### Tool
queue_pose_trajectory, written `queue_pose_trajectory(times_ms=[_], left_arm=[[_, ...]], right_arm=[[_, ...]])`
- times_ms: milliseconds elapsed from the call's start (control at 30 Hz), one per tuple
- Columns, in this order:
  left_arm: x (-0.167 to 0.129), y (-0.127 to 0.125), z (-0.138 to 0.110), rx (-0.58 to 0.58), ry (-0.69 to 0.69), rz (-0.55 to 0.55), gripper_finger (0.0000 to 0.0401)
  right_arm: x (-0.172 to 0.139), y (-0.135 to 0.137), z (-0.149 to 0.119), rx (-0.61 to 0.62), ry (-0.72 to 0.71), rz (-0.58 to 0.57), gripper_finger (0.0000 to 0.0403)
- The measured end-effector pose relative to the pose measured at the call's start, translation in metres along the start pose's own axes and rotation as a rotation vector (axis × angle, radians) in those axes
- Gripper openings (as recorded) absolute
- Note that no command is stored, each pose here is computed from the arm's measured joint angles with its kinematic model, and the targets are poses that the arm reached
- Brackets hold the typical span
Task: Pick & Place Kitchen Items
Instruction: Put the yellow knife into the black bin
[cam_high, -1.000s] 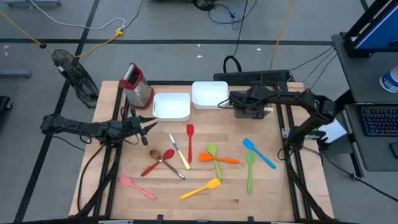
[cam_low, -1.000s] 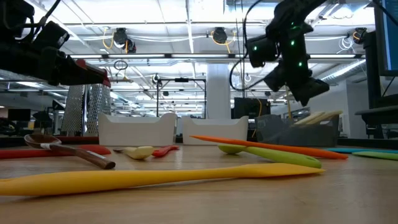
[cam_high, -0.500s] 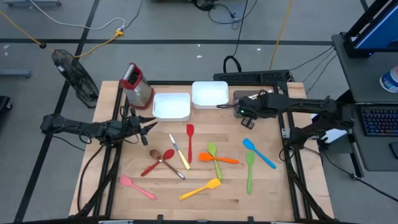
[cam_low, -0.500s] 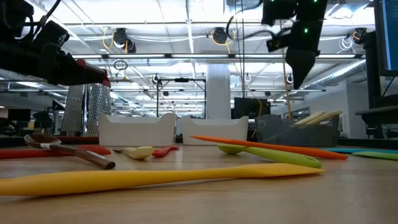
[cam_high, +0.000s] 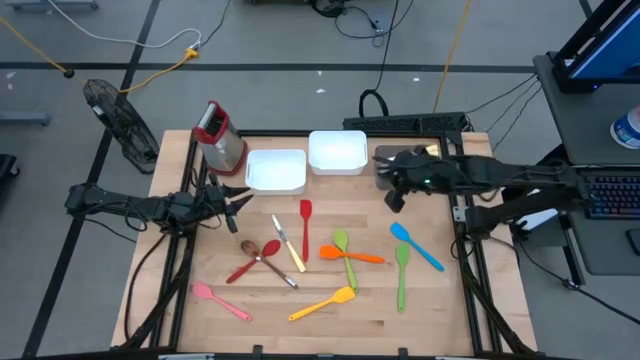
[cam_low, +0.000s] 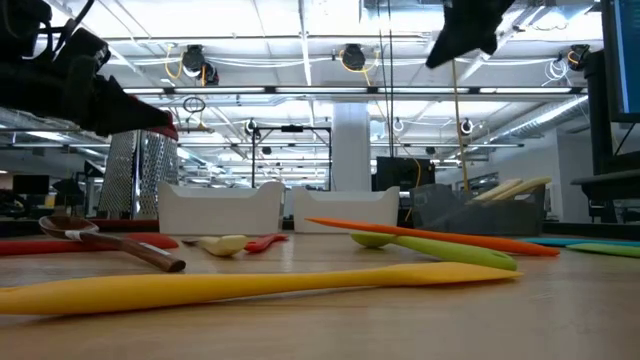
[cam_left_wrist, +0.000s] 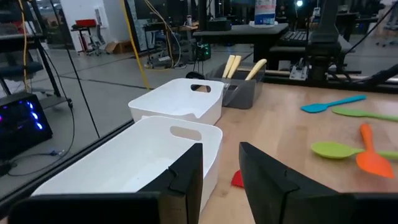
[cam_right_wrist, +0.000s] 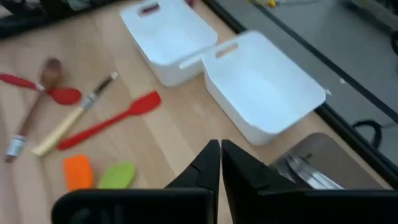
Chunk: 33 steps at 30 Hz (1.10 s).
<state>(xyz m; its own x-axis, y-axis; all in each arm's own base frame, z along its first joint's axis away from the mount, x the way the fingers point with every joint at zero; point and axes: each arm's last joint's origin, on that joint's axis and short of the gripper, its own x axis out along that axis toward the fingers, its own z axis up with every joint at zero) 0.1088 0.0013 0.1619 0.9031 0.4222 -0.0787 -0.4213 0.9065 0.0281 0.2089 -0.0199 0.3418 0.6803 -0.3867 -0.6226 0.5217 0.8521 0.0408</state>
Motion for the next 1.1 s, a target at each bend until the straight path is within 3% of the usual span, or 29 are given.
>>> queue_pose_trajectory(times_ms=[367,700,933,1100], left_arm=[[-0.001,-0.002,0.010,-0.061,-0.089,-0.067,0.0106],[-0.002,-0.006,0.021,-0.093,-0.097,-0.112,0.0106],[0.009,-0.015,0.043,-0.016,0.062,-0.087,0.0106],[0.023,-0.026,0.057,-0.062,0.217,-0.077,0.0106]], right_arm=[[-0.057,-0.014,-0.016,-0.015,-0.148,0.124,0.0002],[-0.062,-0.032,-0.065,0.035,-0.321,0.238,0.0003],[-0.061,-0.042,-0.088,0.091,-0.423,0.280,0.0004],[-0.065,-0.048,-0.094,0.097,-0.457,0.290,0.0004]])
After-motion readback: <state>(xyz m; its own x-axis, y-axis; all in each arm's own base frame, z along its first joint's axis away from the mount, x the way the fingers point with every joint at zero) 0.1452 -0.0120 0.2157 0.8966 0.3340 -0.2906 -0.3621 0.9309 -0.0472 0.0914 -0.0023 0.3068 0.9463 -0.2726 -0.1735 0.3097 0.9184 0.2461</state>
